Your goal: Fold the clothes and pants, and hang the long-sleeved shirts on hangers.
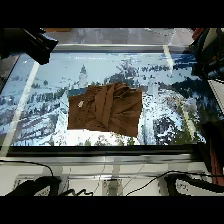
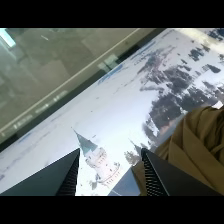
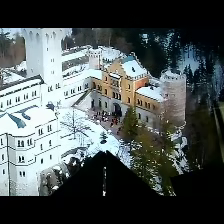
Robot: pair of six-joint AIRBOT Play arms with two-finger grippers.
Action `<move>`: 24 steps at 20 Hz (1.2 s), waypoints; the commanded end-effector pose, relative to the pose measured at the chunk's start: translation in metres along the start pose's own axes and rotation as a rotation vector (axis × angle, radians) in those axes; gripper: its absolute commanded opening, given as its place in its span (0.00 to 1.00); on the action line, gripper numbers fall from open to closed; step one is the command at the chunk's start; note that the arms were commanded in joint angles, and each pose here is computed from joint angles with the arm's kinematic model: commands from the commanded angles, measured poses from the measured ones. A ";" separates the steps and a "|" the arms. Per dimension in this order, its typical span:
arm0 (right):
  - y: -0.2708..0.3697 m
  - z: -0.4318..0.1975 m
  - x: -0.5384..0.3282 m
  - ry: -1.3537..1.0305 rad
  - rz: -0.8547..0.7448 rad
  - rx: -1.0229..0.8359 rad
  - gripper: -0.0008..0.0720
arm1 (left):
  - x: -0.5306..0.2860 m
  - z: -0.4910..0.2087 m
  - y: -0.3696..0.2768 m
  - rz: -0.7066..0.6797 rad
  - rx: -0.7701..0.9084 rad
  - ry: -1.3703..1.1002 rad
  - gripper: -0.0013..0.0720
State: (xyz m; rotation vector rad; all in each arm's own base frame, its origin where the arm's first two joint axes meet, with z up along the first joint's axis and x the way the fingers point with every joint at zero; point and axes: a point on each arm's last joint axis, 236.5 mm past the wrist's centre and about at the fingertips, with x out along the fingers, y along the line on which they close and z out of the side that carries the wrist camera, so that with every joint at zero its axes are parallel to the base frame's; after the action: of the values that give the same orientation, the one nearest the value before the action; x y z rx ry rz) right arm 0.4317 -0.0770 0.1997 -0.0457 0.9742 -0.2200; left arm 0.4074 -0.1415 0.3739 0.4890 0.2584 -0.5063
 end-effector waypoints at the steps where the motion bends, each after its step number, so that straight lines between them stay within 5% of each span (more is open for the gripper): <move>1: 0.000 0.000 0.000 0.001 0.001 0.000 0.05 | 0.000 0.000 0.000 -0.001 0.000 0.001 0.59; 14: 0.004 0.001 0.000 -0.005 0.016 0.004 0.05 | 0.000 0.000 0.000 -0.001 0.000 0.001 0.59; 19: 0.062 0.002 -0.007 -0.003 0.264 0.037 0.05 | 0.000 0.001 -0.002 -0.008 -0.005 -0.004 0.59; 24: 0.167 -0.027 -0.040 0.059 0.636 -0.148 0.05 | 0.000 0.004 -0.006 -0.023 -0.015 -0.015 0.59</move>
State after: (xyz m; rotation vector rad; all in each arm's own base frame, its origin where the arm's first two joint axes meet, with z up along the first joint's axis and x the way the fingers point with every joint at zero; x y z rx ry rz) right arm 0.4300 0.0315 0.1919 0.1013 1.0034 0.1903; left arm 0.4062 -0.1447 0.3745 0.4777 0.2552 -0.5190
